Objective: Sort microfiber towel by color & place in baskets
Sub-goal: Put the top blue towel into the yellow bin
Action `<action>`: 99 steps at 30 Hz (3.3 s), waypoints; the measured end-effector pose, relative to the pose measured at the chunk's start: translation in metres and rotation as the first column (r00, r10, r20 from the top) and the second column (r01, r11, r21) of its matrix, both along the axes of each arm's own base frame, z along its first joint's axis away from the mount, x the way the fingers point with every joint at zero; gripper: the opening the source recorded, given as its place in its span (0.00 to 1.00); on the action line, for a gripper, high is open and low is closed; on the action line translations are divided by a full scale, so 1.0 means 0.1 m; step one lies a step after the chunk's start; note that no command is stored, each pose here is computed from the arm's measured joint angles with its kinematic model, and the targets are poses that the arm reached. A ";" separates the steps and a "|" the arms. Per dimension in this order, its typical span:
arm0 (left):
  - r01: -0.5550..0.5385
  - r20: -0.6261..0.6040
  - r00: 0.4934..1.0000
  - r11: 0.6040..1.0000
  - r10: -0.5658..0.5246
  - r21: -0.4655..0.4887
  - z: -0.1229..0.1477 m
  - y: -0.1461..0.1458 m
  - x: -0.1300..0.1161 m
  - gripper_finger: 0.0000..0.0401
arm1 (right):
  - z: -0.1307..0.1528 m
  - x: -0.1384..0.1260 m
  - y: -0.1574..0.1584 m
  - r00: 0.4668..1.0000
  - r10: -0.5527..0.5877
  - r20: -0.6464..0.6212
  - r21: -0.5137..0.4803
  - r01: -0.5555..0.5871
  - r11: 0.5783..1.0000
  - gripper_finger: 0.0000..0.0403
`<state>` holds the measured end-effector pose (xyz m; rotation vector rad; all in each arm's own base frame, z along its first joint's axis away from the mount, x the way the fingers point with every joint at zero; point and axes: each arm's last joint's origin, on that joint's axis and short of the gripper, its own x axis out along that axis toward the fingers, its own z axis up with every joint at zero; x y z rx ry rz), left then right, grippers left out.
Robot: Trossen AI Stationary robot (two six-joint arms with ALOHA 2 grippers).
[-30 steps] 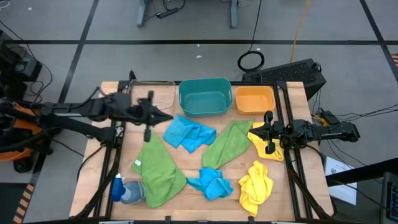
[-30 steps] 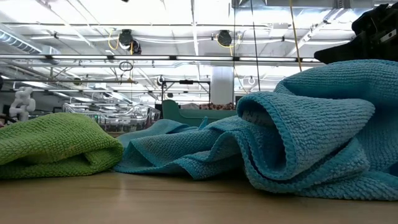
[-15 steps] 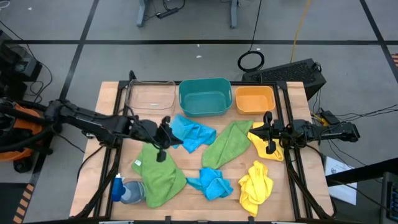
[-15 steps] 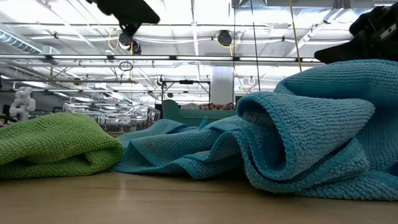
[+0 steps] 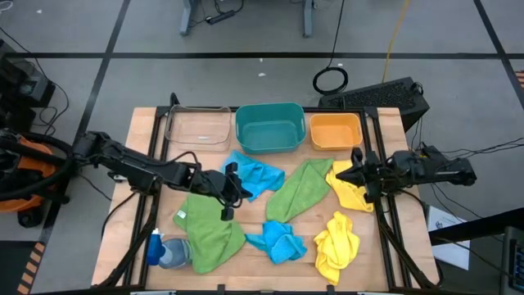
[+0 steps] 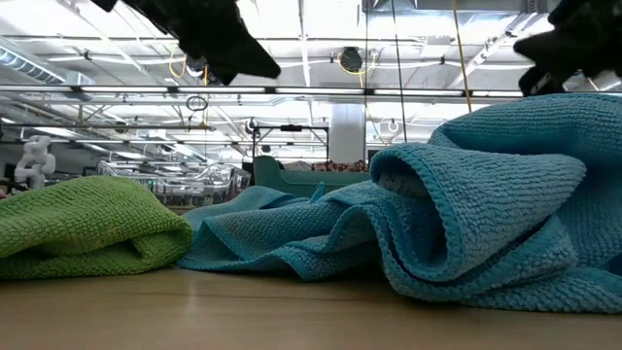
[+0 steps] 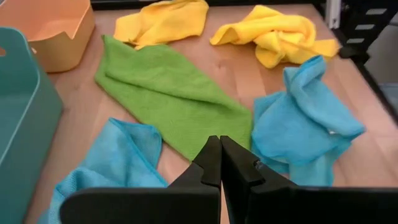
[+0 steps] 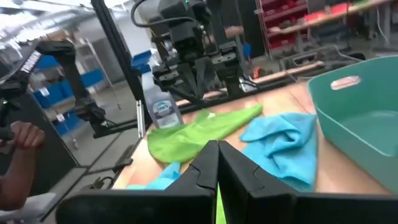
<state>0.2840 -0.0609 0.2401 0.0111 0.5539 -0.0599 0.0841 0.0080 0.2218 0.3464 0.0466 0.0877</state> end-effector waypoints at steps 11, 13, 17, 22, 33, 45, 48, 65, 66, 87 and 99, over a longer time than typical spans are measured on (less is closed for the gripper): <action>-0.186 0.070 0.981 0.980 0.181 0.073 -0.10 0.04 0.15 0.00 | 0.51 0.21 -0.02 0.981 -0.126 -0.148 -0.160 0.102 0.982 0.00; -0.204 0.062 0.978 0.978 0.201 0.049 -0.12 0.03 0.16 0.02 | 0.46 0.31 -0.02 0.971 -0.153 -0.183 -0.163 0.123 0.979 0.00; -0.232 0.035 0.972 0.973 0.231 0.013 -0.15 0.03 0.15 0.09 | 0.33 0.49 0.00 0.938 -0.179 -0.296 -0.130 0.146 0.981 0.00; -0.274 -0.035 0.961 0.961 0.273 -0.024 -0.25 0.03 0.15 0.22 | 0.18 0.68 0.09 0.904 -0.145 -0.402 -0.114 0.107 0.988 0.00; -0.366 -0.196 0.909 0.929 0.369 0.052 -0.80 0.02 0.28 0.42 | -0.02 1.01 0.44 0.899 -0.082 -0.431 -0.169 0.009 0.986 0.00; -0.412 -0.143 0.874 0.865 0.464 0.285 -0.95 0.08 0.32 0.73 | -0.31 1.16 0.82 0.874 -0.026 -0.485 -0.234 -0.100 0.967 0.00; -0.420 -0.151 0.867 0.858 0.476 0.295 -0.96 0.17 0.33 0.74 | -0.39 1.17 0.87 0.859 -0.041 -0.510 -0.258 -0.107 0.960 0.00; -0.379 -0.327 0.841 0.901 0.430 0.210 -1.48 0.46 0.47 0.71 | -0.38 1.23 0.92 0.884 -0.028 -0.467 -0.212 -0.081 0.974 0.00; -0.379 -0.323 0.844 0.902 0.428 0.206 -1.50 0.46 0.48 0.68 | -0.37 1.24 0.92 0.889 -0.026 -0.458 -0.210 -0.079 0.975 0.00; -0.295 -0.218 0.909 0.919 0.354 0.263 -0.87 0.00 0.54 0.03 | -0.37 1.38 0.98 0.940 -0.062 -0.334 -0.181 0.000 0.983 0.00; -0.280 0.038 0.960 0.940 0.278 0.193 -0.01 -0.25 0.25 0.02 | -0.31 1.73 1.10 0.965 -0.249 -0.083 -0.375 0.201 0.905 0.23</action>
